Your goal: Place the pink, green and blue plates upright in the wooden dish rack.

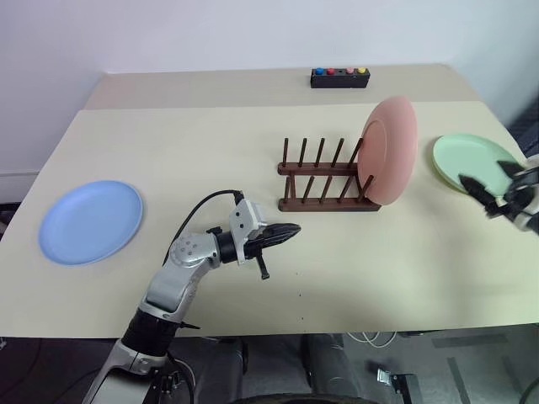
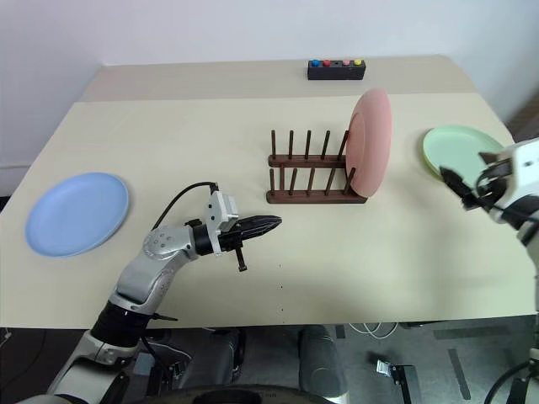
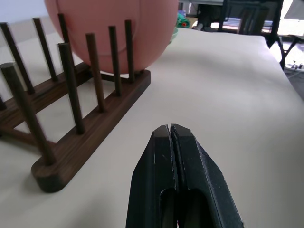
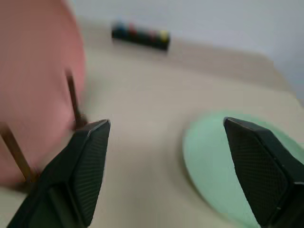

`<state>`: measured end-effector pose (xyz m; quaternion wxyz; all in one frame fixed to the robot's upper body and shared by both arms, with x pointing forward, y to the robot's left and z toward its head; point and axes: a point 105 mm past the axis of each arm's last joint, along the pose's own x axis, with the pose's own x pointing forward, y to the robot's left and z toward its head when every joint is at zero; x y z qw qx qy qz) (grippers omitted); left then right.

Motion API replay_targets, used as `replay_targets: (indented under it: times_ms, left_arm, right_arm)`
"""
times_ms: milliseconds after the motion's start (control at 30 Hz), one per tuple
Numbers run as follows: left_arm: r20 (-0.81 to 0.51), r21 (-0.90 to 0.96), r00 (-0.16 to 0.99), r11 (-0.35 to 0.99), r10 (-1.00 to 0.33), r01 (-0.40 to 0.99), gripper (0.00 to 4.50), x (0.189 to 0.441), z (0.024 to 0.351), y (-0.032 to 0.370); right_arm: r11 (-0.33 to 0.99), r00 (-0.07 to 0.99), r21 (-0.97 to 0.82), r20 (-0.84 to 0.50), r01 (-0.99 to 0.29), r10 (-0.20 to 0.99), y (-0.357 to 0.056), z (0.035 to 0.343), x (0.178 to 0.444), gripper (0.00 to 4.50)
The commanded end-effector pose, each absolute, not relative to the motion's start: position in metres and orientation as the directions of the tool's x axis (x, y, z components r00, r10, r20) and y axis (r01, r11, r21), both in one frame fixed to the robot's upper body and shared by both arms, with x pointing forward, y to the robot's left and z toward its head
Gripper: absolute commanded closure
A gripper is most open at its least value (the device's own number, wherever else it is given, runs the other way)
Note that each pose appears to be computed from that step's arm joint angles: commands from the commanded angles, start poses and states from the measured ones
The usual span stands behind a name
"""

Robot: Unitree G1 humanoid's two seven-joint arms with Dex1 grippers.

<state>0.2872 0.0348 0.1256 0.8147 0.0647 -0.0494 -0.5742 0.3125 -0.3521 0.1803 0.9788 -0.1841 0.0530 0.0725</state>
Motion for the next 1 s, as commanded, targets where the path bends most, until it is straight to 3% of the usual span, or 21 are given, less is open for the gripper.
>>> replay_targets:
  times_ms: [33,200,467,733,1000]
  left_arm:
    - [0.039,0.181,0.323,0.325,-0.945,0.928,4.5,0.288,0.136,0.033]
    - [0.041,0.182,0.326,0.328,-0.945,0.927,4.5,0.286,0.136,0.033]
    - [0.04,0.186,0.349,0.35,-0.936,0.918,4.5,0.286,0.136,0.036]
    - [0.037,0.186,0.362,0.362,-0.932,0.913,4.5,0.285,0.135,0.038]
    - [0.041,0.195,0.362,0.363,-0.931,0.911,4.5,0.287,0.137,0.038]
  right_arm:
    - [0.815,0.986,-0.561,-0.155,-0.144,0.067,-0.359,0.179,0.327,0.63]
    - [0.714,0.973,-0.685,-0.231,-0.142,-0.028,-0.375,0.152,0.348,0.63]
    - [0.66,0.943,-0.742,-0.293,-0.12,-0.159,-0.4,0.126,0.362,0.63]
    - [0.659,0.943,-0.742,-0.293,-0.118,-0.161,-0.402,0.122,0.363,4.44]
    - [0.513,0.979,-0.855,-0.158,-0.071,-0.129,-0.395,0.148,0.364,4.44]
